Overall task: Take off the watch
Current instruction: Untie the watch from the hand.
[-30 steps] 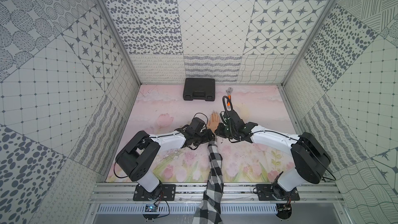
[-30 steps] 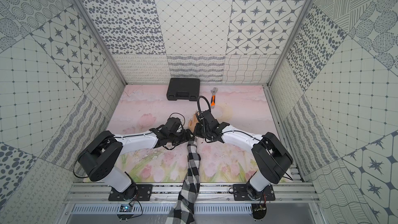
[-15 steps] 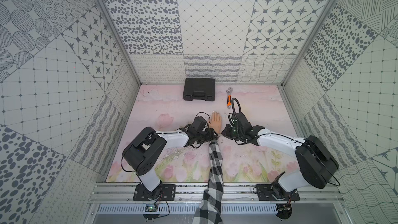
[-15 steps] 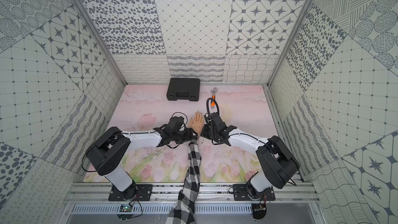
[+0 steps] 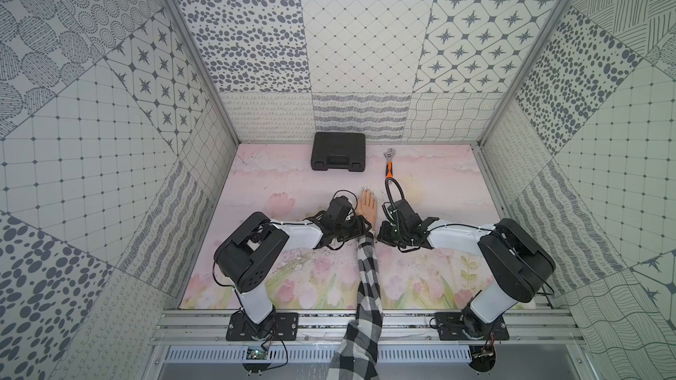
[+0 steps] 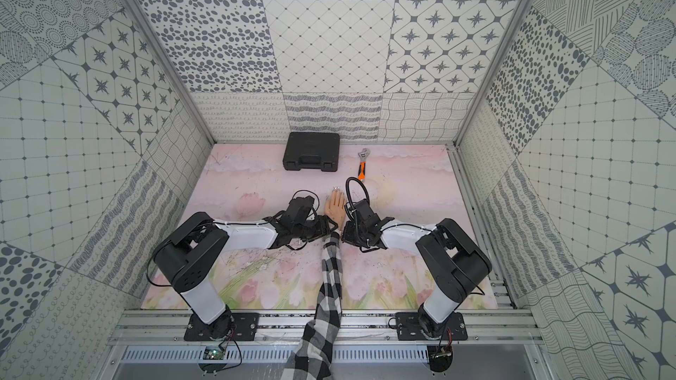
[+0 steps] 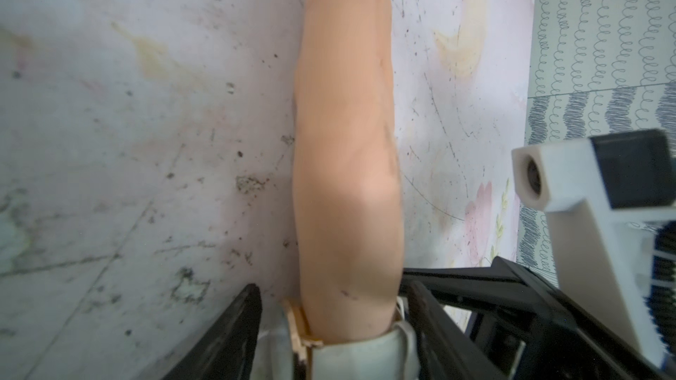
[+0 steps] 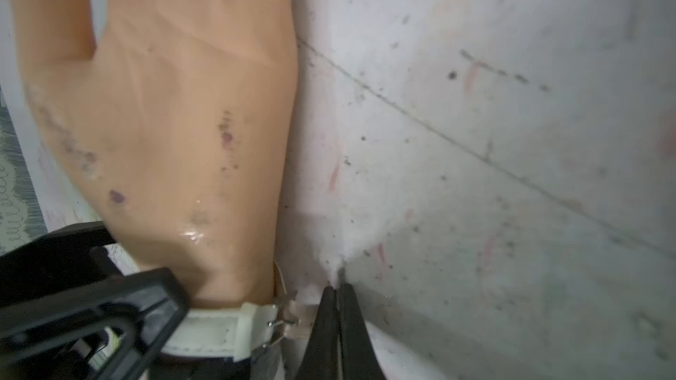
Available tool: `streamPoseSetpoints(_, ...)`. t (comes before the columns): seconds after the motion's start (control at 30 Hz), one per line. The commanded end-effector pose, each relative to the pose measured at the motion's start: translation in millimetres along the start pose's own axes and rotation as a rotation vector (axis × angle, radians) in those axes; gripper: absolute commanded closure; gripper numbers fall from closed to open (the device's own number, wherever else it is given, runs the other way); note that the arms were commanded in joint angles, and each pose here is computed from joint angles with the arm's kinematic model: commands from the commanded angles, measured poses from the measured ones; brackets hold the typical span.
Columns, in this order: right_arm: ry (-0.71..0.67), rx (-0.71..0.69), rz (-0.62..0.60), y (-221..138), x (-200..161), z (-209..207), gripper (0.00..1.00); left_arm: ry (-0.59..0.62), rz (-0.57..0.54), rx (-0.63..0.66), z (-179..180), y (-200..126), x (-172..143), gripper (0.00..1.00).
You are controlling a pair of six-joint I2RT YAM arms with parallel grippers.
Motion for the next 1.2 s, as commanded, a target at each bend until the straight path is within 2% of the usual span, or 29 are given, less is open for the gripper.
streamPoseSetpoints(0.0,-0.009,-0.042,0.045,10.5,-10.5,-6.3,1.00,-0.109,0.249,0.366,74.5,-10.5,-66.9,0.34)
streamPoseSetpoints(0.17,-0.026,0.010,0.014,-5.2,-4.0,14.1,1.00,-0.097,0.244,0.356,71.0,-13.0,-64.4,0.32)
streamPoseSetpoints(0.47,-0.082,0.104,-0.070,-54.7,15.1,61.6,1.00,-0.048,0.145,0.323,49.8,-37.9,-27.7,0.12)
streamPoseSetpoints(0.67,-0.091,0.167,-0.090,-73.1,20.3,82.9,1.00,-0.030,0.113,0.302,39.6,-47.5,-16.4,0.09)
streamPoseSetpoints(0.83,-0.078,0.244,-0.040,-68.4,18.4,99.8,1.00,-0.047,0.105,0.277,39.0,-45.9,-19.1,0.07)
streamPoseSetpoints(1.17,-0.050,0.249,-0.017,-55.6,16.6,96.8,1.00,-0.029,0.060,0.268,31.9,-57.4,-12.2,0.07)
Point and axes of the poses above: each gripper's point midway between its finger pads, its own y axis out along the fingers, its own z axis along the line the jaws close on, x = y × z, the point moved 4 cm from there along -y, back along the fingers, and after that the axes turned 12 degrees about y, right-handed, at the moved point
